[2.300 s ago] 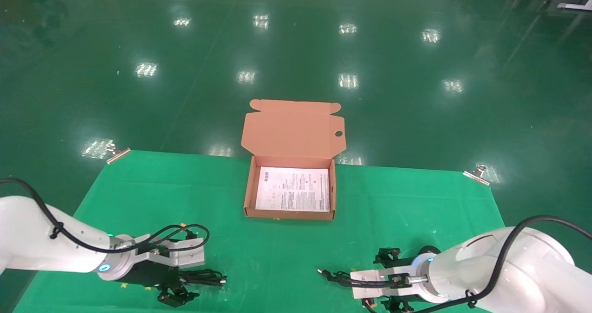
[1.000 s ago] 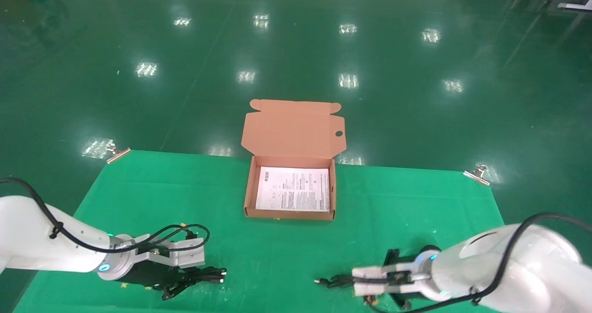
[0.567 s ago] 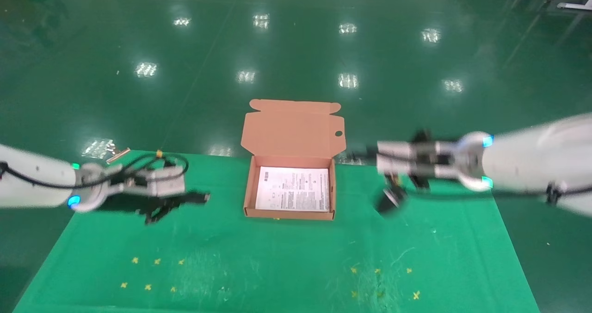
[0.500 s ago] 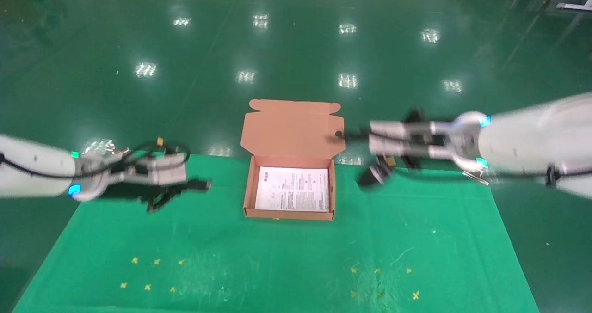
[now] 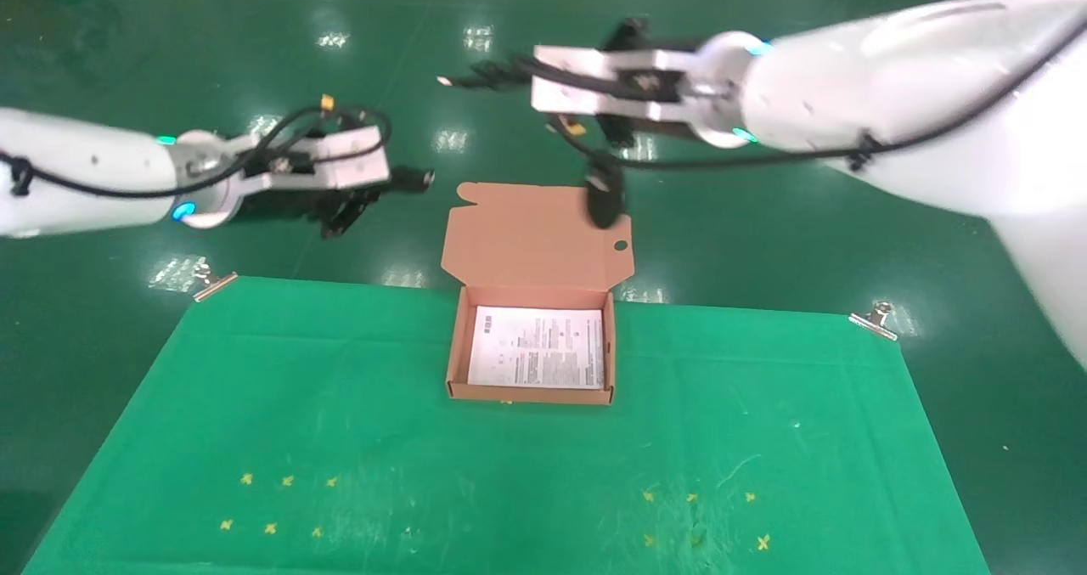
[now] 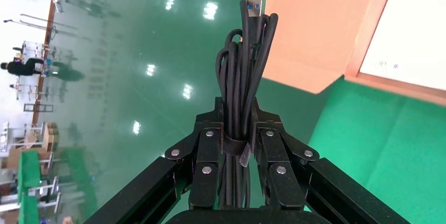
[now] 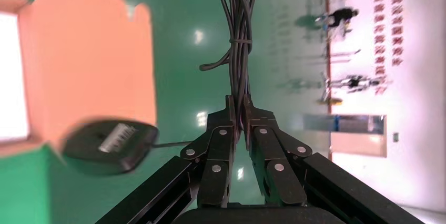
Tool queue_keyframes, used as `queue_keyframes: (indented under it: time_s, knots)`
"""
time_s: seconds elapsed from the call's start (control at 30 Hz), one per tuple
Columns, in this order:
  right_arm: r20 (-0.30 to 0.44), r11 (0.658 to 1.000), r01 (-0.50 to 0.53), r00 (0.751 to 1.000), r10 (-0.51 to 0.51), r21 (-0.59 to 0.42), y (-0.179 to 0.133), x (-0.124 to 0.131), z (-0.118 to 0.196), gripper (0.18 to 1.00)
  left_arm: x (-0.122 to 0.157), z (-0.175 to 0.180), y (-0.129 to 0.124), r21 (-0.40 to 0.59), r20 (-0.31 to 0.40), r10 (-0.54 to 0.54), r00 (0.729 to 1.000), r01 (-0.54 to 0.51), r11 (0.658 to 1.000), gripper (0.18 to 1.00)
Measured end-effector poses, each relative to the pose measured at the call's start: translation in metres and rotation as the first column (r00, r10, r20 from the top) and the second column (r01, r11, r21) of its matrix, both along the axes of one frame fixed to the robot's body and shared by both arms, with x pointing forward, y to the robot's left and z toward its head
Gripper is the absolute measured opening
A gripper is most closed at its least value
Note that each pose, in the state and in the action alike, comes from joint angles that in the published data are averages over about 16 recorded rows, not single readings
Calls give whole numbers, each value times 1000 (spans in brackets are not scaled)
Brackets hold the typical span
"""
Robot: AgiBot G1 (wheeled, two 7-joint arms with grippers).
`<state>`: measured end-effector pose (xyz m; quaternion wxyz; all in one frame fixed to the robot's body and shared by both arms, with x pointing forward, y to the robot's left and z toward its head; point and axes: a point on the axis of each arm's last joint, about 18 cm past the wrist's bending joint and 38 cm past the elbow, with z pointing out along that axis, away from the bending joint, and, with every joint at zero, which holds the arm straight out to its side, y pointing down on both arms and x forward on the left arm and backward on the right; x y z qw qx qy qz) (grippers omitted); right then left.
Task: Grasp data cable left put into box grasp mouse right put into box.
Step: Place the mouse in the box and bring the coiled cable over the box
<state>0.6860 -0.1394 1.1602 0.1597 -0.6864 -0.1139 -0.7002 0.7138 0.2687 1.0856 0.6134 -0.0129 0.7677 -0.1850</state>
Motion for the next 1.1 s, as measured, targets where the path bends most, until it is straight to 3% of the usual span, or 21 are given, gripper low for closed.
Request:
queue_keyframes:
  time_s: [0.23,0.47,1.1]
  knots:
    - [30,1000,-28,999,28,-8,17,3,13,202,2,12,-4,-5,22,-1,1000,1,1000,267]
    - [18,999,-30,999,30,-23,21,9,7,202,4,10,4,-1,12,25,1000,-25,1000,267]
    - [-153,996,-79,986,74,-32,45,36,-78,202,-4,-9,52,19,-35,206,978,-205,979,266]
